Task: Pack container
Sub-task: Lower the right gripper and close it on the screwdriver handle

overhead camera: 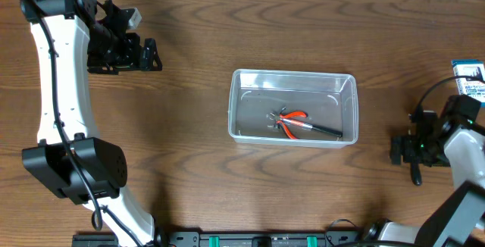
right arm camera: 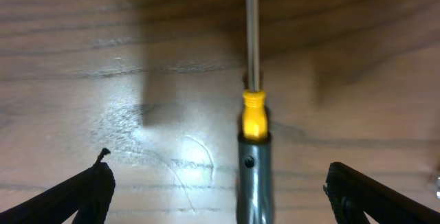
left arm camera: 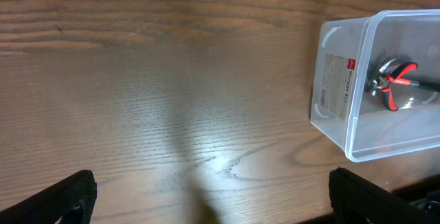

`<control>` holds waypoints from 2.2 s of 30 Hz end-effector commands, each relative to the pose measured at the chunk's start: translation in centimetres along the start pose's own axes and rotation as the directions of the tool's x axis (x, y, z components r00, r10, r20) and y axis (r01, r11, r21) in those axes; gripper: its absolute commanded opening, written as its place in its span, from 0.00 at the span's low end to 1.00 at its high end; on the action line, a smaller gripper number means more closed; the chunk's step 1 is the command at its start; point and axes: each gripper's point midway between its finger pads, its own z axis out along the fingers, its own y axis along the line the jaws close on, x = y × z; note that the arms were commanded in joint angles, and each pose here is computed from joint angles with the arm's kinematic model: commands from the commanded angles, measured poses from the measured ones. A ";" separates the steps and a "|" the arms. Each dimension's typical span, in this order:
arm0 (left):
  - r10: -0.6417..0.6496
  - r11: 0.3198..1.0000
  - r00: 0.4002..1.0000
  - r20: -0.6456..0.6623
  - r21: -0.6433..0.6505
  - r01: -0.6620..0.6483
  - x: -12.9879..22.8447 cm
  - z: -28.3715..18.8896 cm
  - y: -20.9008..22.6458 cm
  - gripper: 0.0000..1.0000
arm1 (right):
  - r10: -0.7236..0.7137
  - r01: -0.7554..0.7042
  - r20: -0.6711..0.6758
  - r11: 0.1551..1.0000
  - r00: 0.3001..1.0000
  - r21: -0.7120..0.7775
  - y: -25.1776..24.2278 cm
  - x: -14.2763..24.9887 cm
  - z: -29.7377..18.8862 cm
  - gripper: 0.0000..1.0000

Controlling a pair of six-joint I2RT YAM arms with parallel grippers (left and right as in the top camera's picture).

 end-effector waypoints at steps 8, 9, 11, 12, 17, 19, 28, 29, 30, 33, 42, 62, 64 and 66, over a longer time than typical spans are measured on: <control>0.003 1.000 1.000 -0.010 -0.006 -0.003 0.1 0.2 0.2 0.98 | 0.025 -0.024 -0.069 1.000 0.997 0.016 -0.5 0.9 1.7 0.99; 0.003 1.000 1.000 -0.010 -0.006 -0.003 0.1 0.2 0.2 0.98 | 0.025 -0.023 -0.075 0.999 0.997 0.030 -0.8 1.0 1.7 0.99; 0.003 1.000 1.000 -0.010 -0.006 -0.003 0.1 0.2 0.2 0.98 | 0.025 -0.021 -0.080 0.999 0.997 0.045 -1.0 1.0 1.7 0.99; 0.003 1.000 1.000 -0.010 -0.006 -0.004 0.1 0.2 0.2 0.98 | 0.025 -0.021 -0.077 0.999 0.997 0.045 -1.0 1.0 1.7 0.99; 0.003 1.000 1.000 -0.010 -0.006 -0.003 0.1 0.2 0.2 0.98 | 0.012 -0.008 -0.069 0.999 0.998 0.047 -1.1 0.7 1.8 0.99; 0.003 1.000 1.000 -0.010 -0.006 -0.003 0.1 0.2 0.2 0.98 | -0.010 0.014 -0.076 0.999 0.997 0.042 -1.1 0.8 2.0 0.99; 0.003 1.000 1.000 -0.010 -0.006 -0.003 0.1 0.2 0.2 0.98 | -0.027 0.026 -0.103 1.000 0.994 -0.014 -0.2 1.0 3.3 0.99; 0.003 1.000 1.000 -0.010 -0.006 -0.003 0.1 0.2 0.2 0.98 | -0.028 0.026 -0.105 1.000 0.994 -0.015 -0.2 1.0 3.4 0.99; 0.003 1.000 1.000 -0.010 -0.006 -0.004 0.1 0.2 0.2 0.98 | -0.027 0.026 -0.105 1.000 0.994 -0.015 -0.2 1.0 3.5 0.99; 0.003 1.000 1.000 -0.010 -0.006 -0.003 0.1 0.2 0.2 0.98 | -0.027 0.026 -0.098 1.000 0.995 -0.016 -0.2 0.8 3.5 0.99; 0.003 1.000 1.000 -0.010 -0.006 -0.003 0.1 0.2 0.2 0.98 | -0.026 0.025 -0.084 1.000 0.996 -0.016 -0.3 0.6 3.5 0.99; 0.003 1.000 1.000 -0.010 -0.006 -0.003 0.1 0.2 0.2 0.98 | -0.026 0.025 -0.082 1.000 0.996 -0.004 -0.6 0.5 3.5 0.96; 0.003 1.000 1.000 -0.010 -0.006 -0.003 0.1 0.2 0.2 0.98 | -0.030 0.029 -0.087 1.000 0.996 -0.005 -0.6 0.6 3.5 0.86; 0.003 1.000 1.000 -0.010 -0.006 -0.003 0.1 0.2 0.2 0.98 | -0.043 0.043 -0.093 0.999 0.995 -0.009 -0.5 0.8 3.5 0.74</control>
